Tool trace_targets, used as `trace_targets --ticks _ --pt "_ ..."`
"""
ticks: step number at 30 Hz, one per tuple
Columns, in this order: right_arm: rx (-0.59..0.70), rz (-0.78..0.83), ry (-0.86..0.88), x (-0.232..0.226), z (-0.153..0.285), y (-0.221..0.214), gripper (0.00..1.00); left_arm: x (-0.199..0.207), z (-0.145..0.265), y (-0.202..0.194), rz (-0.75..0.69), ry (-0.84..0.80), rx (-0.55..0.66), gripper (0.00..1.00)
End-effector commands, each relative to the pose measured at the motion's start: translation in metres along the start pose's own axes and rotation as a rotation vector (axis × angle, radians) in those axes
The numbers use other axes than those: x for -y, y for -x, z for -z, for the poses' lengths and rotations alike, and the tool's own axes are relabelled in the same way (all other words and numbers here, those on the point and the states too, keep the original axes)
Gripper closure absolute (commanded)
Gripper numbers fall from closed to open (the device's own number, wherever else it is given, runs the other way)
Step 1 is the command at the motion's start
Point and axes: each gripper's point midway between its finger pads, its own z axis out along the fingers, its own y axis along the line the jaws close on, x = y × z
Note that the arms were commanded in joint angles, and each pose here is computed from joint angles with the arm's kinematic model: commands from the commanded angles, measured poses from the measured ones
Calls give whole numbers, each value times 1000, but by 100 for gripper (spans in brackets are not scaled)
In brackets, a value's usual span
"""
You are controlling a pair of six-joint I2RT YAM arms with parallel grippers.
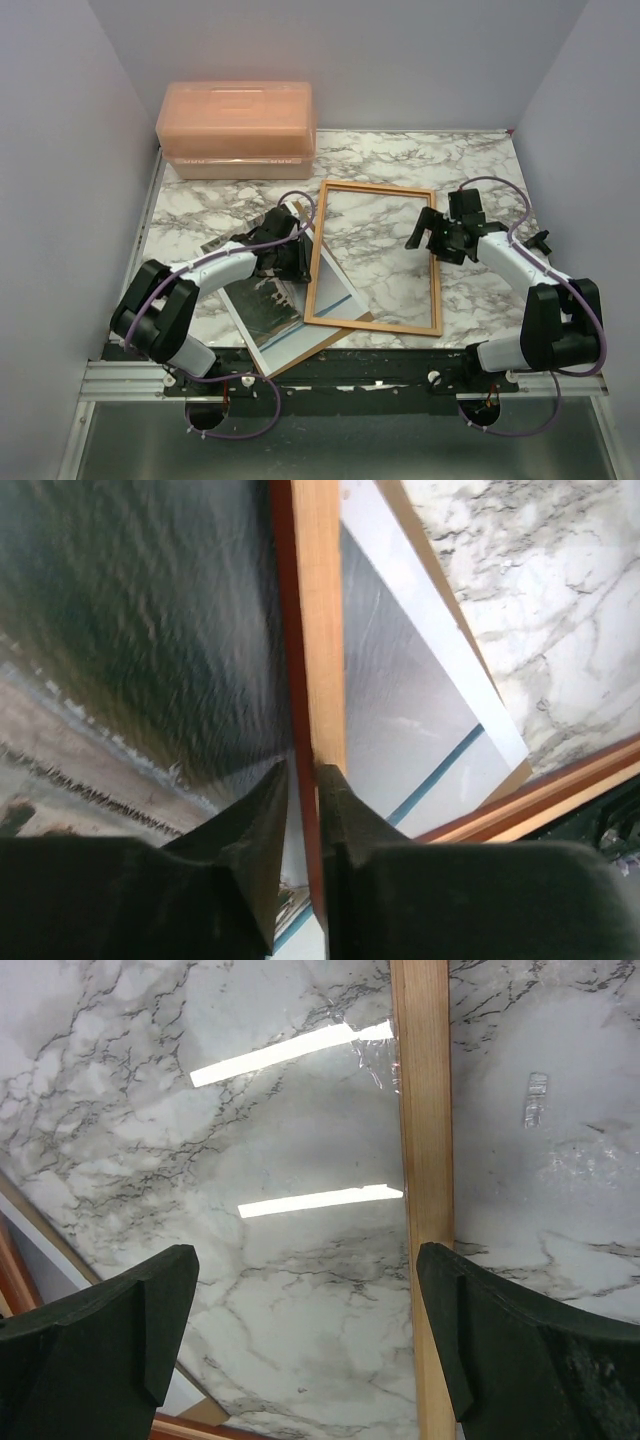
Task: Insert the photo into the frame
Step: Place the photo frame item in the photo frame, then move the photo frame to the center of the board.
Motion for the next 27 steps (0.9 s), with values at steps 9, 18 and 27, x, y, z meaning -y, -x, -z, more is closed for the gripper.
trace_targets --ticks 9,18,27 --pt "23 -14 -190 31 10 1 1 22 13 2 2 -133 70 40" --pt "-12 -35 -231 43 -1 -12 9 30 -10 -10 63 -216 15 51" --pt "-41 -44 -170 32 -14 -8 8 59 -21 -16 41 -264 -36 59"
